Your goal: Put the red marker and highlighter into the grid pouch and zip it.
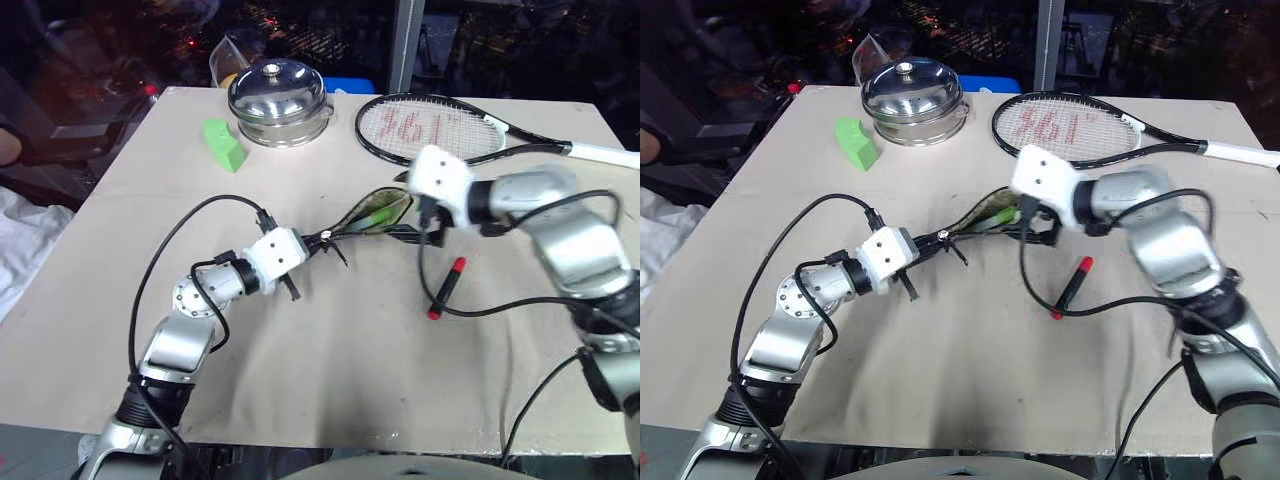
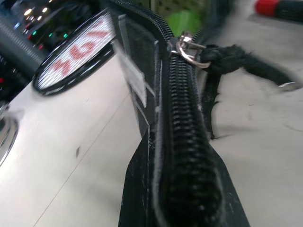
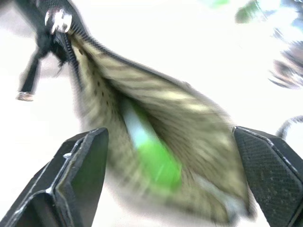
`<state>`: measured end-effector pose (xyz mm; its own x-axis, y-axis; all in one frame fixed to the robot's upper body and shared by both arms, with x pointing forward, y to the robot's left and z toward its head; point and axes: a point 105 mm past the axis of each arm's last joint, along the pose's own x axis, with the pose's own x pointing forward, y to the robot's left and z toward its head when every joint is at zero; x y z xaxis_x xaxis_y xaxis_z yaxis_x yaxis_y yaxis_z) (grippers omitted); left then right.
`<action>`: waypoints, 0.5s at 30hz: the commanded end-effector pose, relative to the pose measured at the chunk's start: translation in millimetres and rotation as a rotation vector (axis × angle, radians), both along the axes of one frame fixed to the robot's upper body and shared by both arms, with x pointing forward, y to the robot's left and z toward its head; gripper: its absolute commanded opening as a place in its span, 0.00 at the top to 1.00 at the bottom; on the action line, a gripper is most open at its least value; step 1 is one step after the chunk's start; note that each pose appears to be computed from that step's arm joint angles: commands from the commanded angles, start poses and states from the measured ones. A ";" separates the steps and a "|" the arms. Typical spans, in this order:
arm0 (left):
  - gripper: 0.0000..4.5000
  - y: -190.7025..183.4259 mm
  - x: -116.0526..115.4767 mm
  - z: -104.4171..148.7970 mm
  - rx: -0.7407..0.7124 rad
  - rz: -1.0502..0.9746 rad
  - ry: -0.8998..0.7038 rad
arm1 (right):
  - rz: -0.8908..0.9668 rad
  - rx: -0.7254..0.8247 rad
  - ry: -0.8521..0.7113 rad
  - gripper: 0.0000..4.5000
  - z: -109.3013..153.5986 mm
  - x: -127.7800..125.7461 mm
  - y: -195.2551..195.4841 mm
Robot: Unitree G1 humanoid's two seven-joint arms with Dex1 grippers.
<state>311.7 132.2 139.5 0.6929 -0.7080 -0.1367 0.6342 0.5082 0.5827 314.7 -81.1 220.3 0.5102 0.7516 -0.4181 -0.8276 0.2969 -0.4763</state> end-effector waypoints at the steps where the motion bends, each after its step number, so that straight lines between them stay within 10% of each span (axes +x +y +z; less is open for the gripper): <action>1: 1.00 7.5 10.9 9.7 -0.029 0.083 -0.040 | -0.141 0.078 0.136 0.03 -9.4 -29.8 -19.6; 6: 1.00 6.8 21.7 8.7 0.000 0.103 -0.071 | -0.710 0.229 0.260 0.03 -62.1 -31.0 -56.6; 15: 1.00 -7.2 20.5 -2.6 0.030 0.026 -0.069 | -1.067 0.326 0.401 0.03 -121.5 -40.1 -63.7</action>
